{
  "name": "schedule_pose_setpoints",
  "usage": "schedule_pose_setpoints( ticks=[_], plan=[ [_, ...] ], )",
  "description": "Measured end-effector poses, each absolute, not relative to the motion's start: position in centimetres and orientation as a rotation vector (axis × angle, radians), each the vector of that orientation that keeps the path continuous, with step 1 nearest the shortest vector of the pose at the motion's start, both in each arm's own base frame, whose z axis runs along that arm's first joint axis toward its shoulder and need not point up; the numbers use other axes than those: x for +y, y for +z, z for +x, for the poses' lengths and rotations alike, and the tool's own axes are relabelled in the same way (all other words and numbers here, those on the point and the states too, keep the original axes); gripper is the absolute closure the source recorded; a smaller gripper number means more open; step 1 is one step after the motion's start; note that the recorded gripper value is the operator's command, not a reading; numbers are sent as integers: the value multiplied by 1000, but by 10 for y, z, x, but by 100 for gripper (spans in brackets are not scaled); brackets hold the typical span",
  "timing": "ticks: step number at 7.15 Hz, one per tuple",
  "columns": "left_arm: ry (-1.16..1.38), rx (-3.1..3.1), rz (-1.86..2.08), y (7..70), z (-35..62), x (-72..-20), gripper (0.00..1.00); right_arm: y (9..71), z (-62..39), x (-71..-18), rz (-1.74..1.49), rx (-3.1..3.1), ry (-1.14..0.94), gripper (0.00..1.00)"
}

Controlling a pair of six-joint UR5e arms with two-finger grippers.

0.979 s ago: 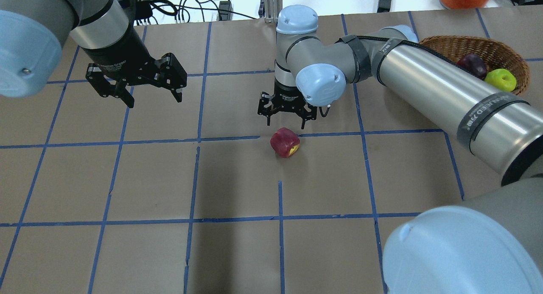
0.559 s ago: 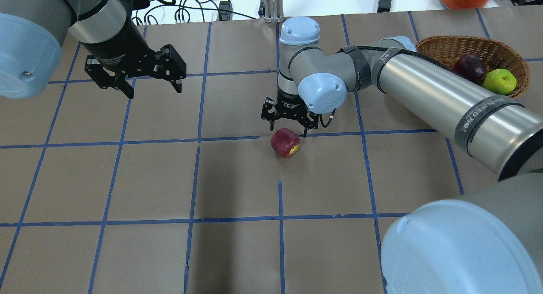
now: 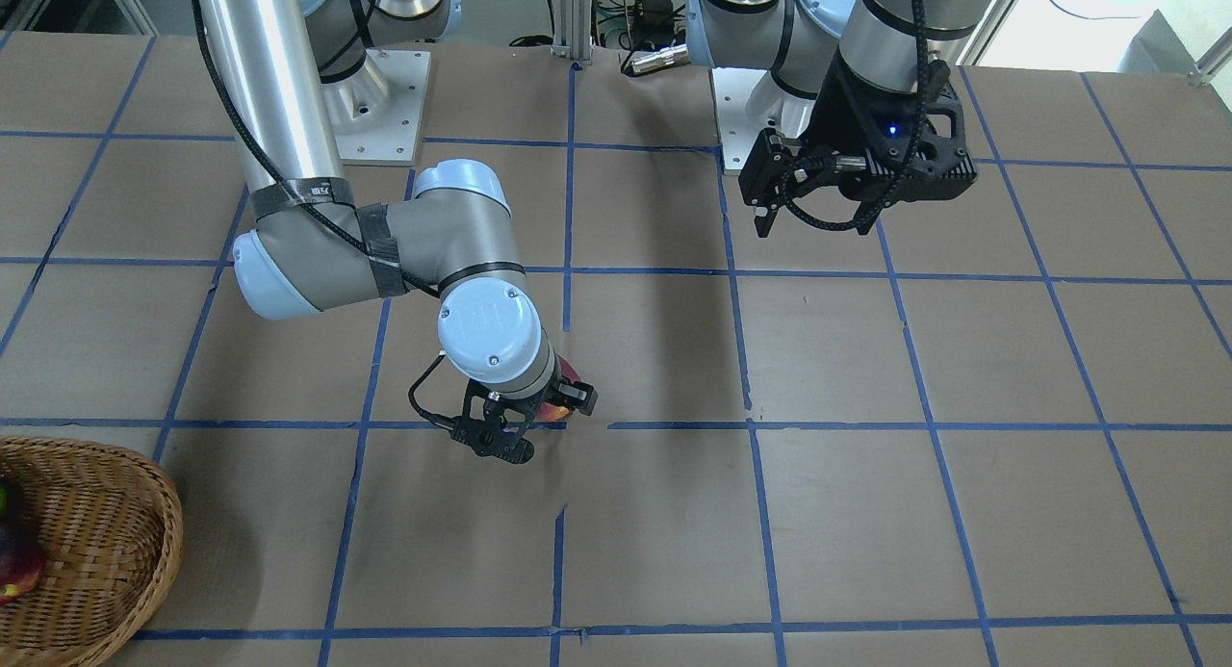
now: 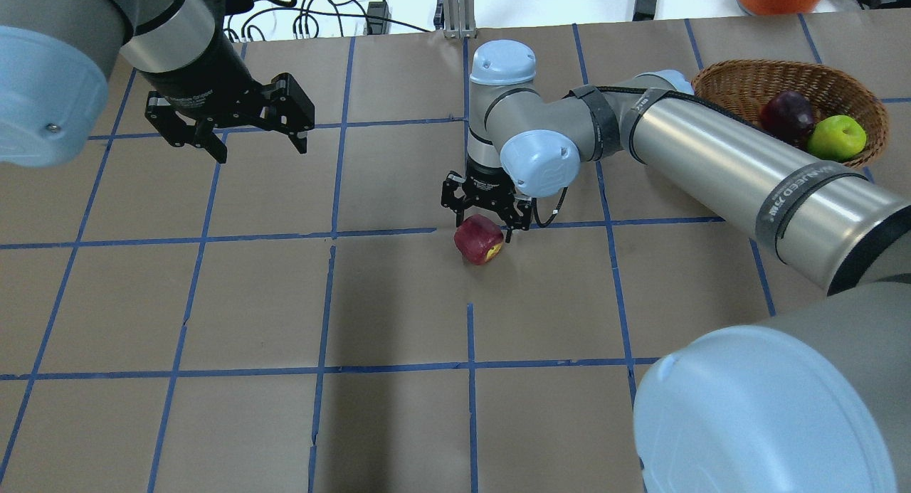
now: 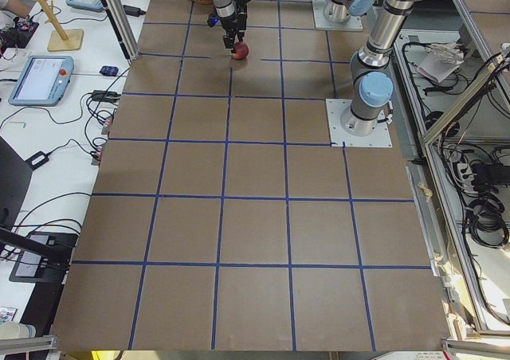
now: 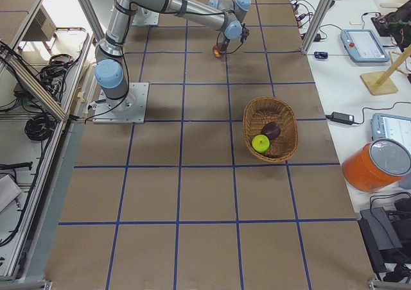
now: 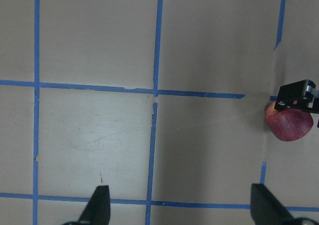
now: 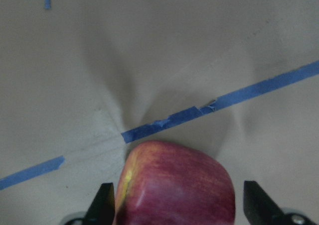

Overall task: Put all apples into basket
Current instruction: 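Carry the red-yellow apple over the basket with the right gripper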

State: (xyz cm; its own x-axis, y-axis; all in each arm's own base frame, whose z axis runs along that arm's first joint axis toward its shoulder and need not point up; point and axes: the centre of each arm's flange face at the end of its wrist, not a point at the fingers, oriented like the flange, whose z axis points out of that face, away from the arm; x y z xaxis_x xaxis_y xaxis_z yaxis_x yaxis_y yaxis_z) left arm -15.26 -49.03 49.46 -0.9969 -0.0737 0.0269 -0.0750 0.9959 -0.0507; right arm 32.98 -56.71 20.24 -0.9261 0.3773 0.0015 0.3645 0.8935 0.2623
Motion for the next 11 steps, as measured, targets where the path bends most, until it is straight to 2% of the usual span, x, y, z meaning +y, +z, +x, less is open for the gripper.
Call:
schedule_pose_setpoints(
  ticks=[3, 5, 8, 11],
  plan=[
    [86, -3107, 115, 497, -153, -490, 0, 216, 330, -571, 613, 2970, 381, 100],
    [88, -3106, 115, 497, -153, -489, 0, 257, 300, -594, 659, 2946, 297, 100],
    [89, -3110, 115, 498, -153, -488, 0, 332, 162, -664, 661, 3002, 158, 100],
    [92, -3112, 115, 499, -153, -488, 0, 363, 26, -694, 523, 3190, 63, 100]
  ],
)
